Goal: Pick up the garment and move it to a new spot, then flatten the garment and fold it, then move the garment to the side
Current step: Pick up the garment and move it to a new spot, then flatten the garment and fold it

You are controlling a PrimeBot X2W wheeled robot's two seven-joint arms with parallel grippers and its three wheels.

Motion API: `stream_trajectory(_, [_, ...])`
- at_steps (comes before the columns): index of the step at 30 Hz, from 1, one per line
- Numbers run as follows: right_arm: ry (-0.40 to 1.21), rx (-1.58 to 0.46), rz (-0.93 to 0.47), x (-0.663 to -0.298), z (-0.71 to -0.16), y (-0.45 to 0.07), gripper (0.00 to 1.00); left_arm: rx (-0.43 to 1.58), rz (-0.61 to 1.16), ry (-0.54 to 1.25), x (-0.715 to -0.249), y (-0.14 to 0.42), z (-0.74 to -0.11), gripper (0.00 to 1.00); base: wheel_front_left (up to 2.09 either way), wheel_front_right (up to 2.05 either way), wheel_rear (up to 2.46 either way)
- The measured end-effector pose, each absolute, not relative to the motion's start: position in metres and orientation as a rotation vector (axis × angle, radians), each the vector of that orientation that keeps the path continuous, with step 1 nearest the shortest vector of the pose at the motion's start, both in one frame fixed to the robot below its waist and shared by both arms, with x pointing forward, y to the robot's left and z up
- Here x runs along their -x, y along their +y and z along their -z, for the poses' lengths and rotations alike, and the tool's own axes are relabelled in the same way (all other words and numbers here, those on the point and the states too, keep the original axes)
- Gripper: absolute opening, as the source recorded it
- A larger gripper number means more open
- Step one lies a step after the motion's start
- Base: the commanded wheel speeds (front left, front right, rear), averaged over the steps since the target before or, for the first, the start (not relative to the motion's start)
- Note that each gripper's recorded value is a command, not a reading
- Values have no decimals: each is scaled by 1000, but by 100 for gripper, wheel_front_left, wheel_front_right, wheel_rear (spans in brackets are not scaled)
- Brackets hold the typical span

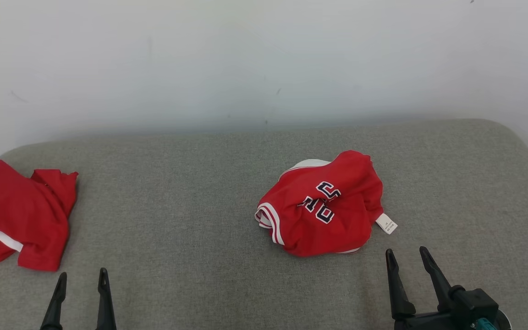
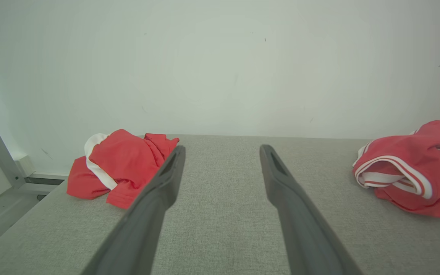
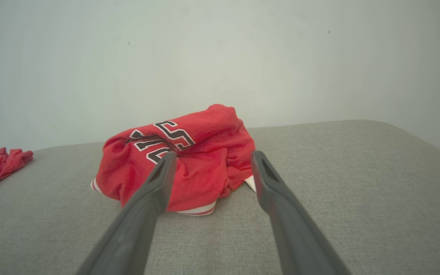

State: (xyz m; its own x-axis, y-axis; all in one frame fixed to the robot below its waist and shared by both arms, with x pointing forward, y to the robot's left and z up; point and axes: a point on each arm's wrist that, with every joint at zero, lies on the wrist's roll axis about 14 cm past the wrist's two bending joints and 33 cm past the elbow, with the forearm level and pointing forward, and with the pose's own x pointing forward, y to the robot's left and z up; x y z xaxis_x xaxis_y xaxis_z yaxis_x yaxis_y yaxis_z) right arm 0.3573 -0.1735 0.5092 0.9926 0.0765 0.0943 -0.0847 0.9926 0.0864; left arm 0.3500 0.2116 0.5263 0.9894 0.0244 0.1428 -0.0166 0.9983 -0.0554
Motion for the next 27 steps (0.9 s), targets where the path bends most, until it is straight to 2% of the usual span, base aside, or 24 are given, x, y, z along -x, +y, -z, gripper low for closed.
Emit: stream_trajectory(27, [-92, -78, -101, -358, -510, -167, 100, 46, -8, -137, -349, 209, -523, 100, 0, 0, 0])
